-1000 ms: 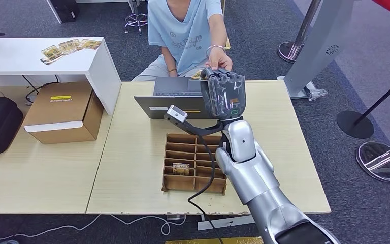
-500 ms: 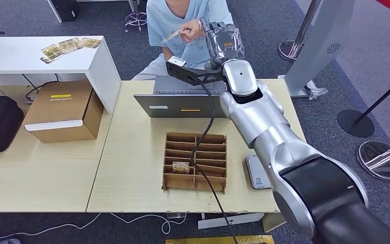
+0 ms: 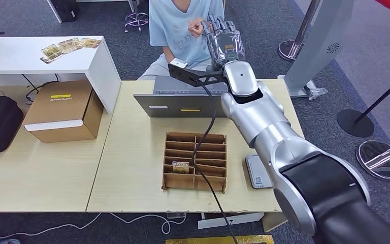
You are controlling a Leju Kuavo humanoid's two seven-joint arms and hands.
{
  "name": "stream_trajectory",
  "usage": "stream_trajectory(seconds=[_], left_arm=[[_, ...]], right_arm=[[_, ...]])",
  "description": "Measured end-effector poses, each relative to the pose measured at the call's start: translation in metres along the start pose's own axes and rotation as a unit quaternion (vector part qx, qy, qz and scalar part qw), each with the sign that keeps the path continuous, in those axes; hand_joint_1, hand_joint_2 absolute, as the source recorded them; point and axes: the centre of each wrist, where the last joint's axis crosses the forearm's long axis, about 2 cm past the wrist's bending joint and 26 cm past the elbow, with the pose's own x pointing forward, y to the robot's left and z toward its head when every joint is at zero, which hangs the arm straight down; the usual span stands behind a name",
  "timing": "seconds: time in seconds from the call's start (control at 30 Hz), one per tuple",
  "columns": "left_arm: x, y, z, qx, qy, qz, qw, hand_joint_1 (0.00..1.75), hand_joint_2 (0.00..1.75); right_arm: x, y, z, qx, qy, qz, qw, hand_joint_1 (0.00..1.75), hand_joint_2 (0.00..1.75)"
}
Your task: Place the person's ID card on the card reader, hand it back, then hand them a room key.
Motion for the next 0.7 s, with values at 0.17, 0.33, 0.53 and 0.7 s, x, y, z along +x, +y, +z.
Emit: stream_trajectory(seconds=[0.17, 0.33, 0.53, 0.7], left_arm=[[-0.001, 0.0, 0.0, -0.002, -0.005, -0.024, 1.0, 0.0, 0.0], [0.0, 0.0, 0.0, -0.005, -0.01, -0.043, 0.999, 0.0, 0.0], [-0.001, 0.001, 0.0, -0.014, -0.01, -0.029, 0.999, 0.0, 0.0], [-0.01, 0.008, -0.001, -0.03, -0.008, -0.024, 0.999, 0.0, 0.0]], right_arm=[[0.0, 0.0, 0.0, -0.001, 0.001, -0.001, 1.0, 0.0, 1.75], [0.0, 0.0, 0.0, -0.01, -0.002, -0.005, 1.0, 0.0, 1.75], [-0.001, 0.0, 0.0, -0.024, -0.001, -0.011, 1.0, 0.0, 1.75], [-0.003, -0.002, -0.001, -0.036, -0.002, -0.035, 0.999, 0.0, 1.75]])
